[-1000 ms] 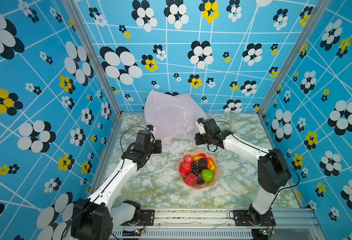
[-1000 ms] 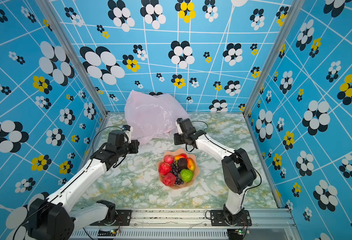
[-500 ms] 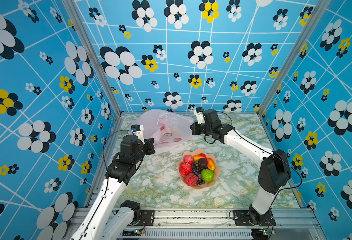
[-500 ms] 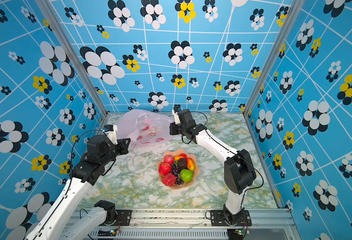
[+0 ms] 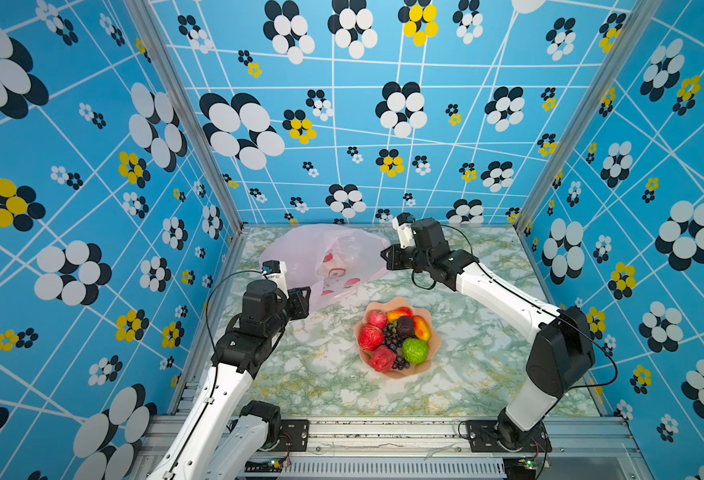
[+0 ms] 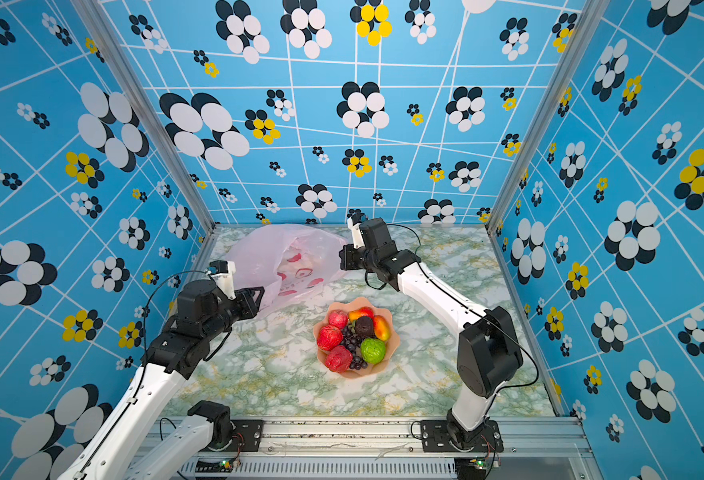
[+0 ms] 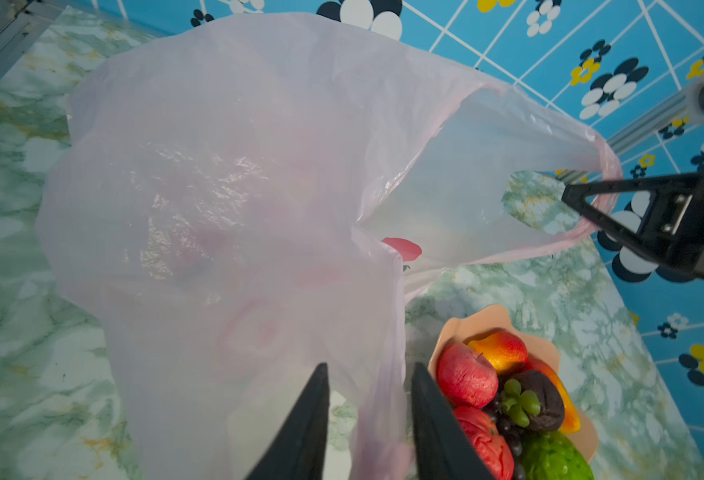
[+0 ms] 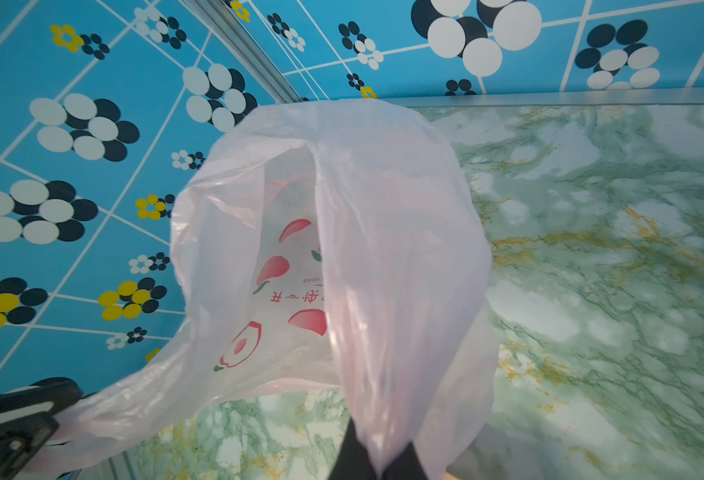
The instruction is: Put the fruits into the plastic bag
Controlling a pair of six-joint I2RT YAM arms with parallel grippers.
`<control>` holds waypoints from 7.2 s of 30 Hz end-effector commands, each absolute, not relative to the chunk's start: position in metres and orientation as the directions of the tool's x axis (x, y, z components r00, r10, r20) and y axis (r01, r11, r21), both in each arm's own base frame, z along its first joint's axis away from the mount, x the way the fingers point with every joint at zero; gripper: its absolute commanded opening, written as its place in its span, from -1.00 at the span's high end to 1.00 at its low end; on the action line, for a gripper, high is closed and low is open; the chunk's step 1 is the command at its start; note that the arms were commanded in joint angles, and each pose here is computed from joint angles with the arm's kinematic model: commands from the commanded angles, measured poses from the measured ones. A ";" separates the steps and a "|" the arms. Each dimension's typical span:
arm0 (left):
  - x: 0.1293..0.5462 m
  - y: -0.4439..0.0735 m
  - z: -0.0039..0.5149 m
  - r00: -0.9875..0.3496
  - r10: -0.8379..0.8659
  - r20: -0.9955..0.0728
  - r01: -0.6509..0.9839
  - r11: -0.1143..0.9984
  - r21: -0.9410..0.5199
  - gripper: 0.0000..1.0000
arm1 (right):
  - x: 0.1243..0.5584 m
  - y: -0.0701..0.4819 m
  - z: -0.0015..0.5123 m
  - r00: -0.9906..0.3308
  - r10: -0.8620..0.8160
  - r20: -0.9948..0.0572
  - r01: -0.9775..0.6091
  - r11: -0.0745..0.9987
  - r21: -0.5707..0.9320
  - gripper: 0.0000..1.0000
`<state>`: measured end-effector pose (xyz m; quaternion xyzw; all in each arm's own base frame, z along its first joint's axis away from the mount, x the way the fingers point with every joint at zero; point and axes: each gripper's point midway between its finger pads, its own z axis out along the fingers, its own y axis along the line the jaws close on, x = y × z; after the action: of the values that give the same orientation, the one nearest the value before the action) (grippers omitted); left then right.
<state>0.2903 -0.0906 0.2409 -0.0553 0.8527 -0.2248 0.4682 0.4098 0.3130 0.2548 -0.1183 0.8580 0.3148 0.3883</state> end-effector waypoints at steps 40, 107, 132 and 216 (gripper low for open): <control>0.269 -0.166 0.143 -0.844 0.398 -0.361 0.389 0.916 0.099 0.31 | 0.379 0.341 0.324 -0.613 0.085 -0.786 -0.532 0.690 0.490 1.00; 0.225 -0.196 0.246 -0.619 0.084 -0.781 0.269 0.957 -0.110 1.00 | 0.236 0.211 0.170 -0.849 -0.177 -0.498 -0.361 0.882 0.302 -0.52; 0.223 -0.191 0.241 -0.615 0.064 -0.786 0.264 0.956 -0.129 1.00 | 0.149 0.302 0.148 -0.359 -0.755 -0.549 -0.888 0.457 -0.048 -0.99; 0.221 -0.208 0.267 -0.563 -0.060 -0.825 0.353 0.885 -0.305 1.00 | 0.373 0.441 0.154 -0.829 0.101 -0.550 -0.288 0.765 0.575 0.04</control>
<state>0.2182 -0.2078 0.2620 0.0877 0.8609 -0.2150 0.4527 0.3713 0.4277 0.1475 -0.0693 0.8977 0.3101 0.3052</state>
